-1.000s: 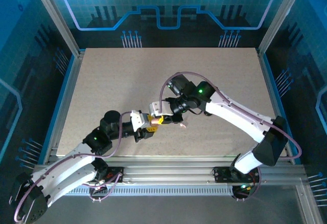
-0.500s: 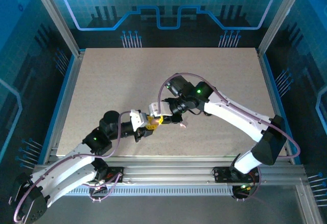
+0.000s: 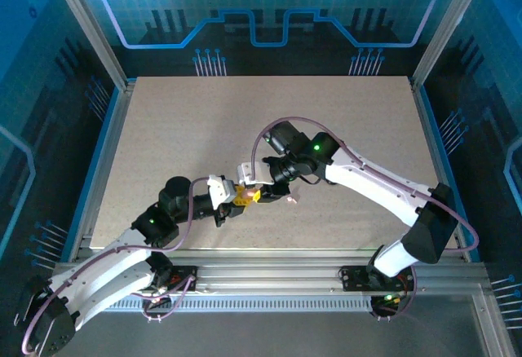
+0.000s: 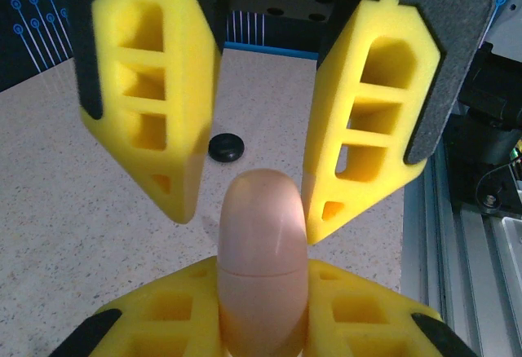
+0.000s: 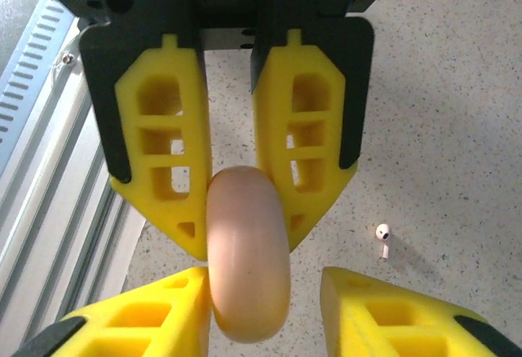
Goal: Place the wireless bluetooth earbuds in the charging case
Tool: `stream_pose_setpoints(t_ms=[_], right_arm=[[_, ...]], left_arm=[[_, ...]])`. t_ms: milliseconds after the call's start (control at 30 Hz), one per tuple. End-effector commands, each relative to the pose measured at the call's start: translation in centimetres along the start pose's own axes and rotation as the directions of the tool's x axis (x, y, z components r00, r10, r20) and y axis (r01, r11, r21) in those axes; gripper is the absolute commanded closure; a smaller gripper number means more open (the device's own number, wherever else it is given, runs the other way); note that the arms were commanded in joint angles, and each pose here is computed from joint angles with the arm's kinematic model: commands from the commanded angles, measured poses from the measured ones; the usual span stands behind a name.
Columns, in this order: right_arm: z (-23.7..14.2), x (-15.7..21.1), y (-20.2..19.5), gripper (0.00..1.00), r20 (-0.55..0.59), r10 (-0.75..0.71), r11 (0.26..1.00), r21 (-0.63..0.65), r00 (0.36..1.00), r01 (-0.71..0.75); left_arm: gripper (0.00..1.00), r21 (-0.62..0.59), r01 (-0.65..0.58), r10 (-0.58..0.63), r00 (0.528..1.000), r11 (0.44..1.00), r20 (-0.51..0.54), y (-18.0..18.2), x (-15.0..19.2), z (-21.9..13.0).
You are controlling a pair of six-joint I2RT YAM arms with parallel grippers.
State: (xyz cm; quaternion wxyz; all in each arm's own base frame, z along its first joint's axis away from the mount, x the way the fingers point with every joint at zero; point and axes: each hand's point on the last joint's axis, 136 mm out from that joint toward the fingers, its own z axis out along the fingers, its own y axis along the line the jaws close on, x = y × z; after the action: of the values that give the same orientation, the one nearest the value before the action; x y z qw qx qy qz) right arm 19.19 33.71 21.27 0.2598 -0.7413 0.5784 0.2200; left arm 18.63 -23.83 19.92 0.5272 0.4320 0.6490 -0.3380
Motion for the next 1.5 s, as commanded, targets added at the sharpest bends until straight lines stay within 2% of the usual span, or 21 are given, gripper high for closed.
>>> stream_pose_setpoints(t_ms=[0, 400, 700, 800, 933, 1033, 1133, 1200, 1300, 1467], right_arm=[[-0.4, -1.1, -0.3, 0.59, 0.057, 0.007, 1.0, 0.018, 0.998, -0.008], [-3.3, -0.6, -2.9, 0.61, 0.121, 0.08, 0.989, 0.11, 0.989, -0.094], [-4.0, -0.3, -3.8, 0.61, 0.141, 0.121, 0.979, 0.146, 0.983, -0.141], [-4.6, -0.7, -4.1, 0.61, 0.173, 0.141, 0.974, 0.154, 0.975, -0.168], [-5.6, -0.7, -5.6, 0.61, 0.218, 0.258, 0.936, 0.184, 0.941, -0.299], [-5.1, 0.2, -6.6, 0.61, 0.195, 0.38, 0.89, 0.19, 0.904, -0.415], [-3.7, 1.7, -7.2, 0.62, 0.134, 0.473, 0.851, 0.187, 0.871, -0.491], [-2.6, 2.6, -7.7, 0.63, 0.088, 0.494, 0.845, 0.188, 0.865, -0.501], [-0.8, 3.5, -8.0, 0.63, 0.007, 0.455, 0.874, 0.19, 0.89, -0.448], [3.1, 4.3, -8.1, 0.63, -0.123, 0.248, 0.962, 0.146, 0.961, -0.23]], left_arm=[[0.86, 0.03, -0.043, 0.041, 0.997, 0.999, 0.062, -0.6, -2.3, -0.3], [0.86, 0.035, -0.041, 0.039, 0.998, 0.999, 0.059, -0.8, -2.0, -0.3], [0.86, 0.025, -0.039, 0.037, 0.997, 0.999, 0.065, -0.7, -2.1, -0.4], [0.86, -0.037, -0.008, 0.011, 0.997, 0.999, 0.07, 0.3, -2.1, -0.6], [0.87, -0.189, 0.061, -0.049, 0.996, 0.98, 0.068, 2.8, -1.6, -1.4], [0.88, -0.299, 0.134, -0.108, 0.989, 0.945, 0.103, 4.7, -1.4, -2.7], [0.88, -0.417, 0.233, -0.186, 0.971, 0.878, 0.151, 7.0, -0.9, -4.6], [0.88, -0.493, 0.307, -0.245, 0.951, 0.814, 0.188, 8.5, -0.1, -6.2], [0.88, -0.575, 0.387, -0.298, 0.922, 0.721, 0.247, 10.2, 0.7, -8.6], [0.87, -0.668, 0.441, -0.345, 0.895, 0.599, 0.283, 11.7, 2.0, -11.4]])
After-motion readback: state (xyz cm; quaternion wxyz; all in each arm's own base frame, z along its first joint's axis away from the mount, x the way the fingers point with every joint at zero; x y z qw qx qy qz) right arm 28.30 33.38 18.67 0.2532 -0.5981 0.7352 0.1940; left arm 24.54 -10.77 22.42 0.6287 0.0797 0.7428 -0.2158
